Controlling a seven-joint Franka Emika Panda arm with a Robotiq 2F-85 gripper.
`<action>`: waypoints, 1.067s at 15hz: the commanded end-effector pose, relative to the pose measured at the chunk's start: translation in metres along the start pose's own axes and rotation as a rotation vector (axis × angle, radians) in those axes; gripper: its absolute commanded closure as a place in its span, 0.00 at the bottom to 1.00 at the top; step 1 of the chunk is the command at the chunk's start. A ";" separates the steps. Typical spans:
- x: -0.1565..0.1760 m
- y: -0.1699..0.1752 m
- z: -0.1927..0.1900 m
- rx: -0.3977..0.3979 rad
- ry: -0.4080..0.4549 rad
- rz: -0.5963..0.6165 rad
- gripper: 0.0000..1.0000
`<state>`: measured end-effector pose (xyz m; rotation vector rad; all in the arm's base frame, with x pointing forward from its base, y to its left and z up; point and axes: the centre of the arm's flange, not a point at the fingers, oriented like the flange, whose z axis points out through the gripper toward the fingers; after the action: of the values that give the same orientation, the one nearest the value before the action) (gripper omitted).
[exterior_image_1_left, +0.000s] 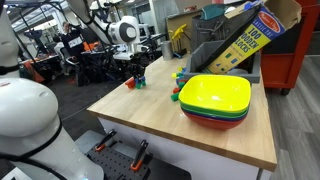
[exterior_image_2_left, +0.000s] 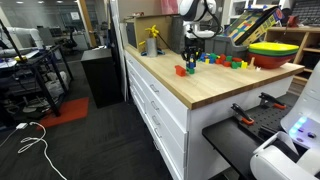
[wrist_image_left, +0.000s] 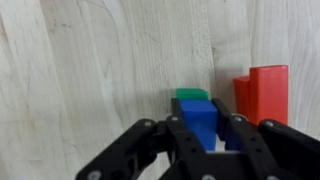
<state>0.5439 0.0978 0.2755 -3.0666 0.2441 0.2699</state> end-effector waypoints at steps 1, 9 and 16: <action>0.002 0.004 -0.003 0.002 0.010 0.024 0.92; -0.002 0.007 -0.004 0.006 0.011 0.025 0.92; -0.009 0.007 -0.004 0.007 0.014 0.020 0.92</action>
<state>0.5442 0.0937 0.2754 -3.0655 0.2555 0.2704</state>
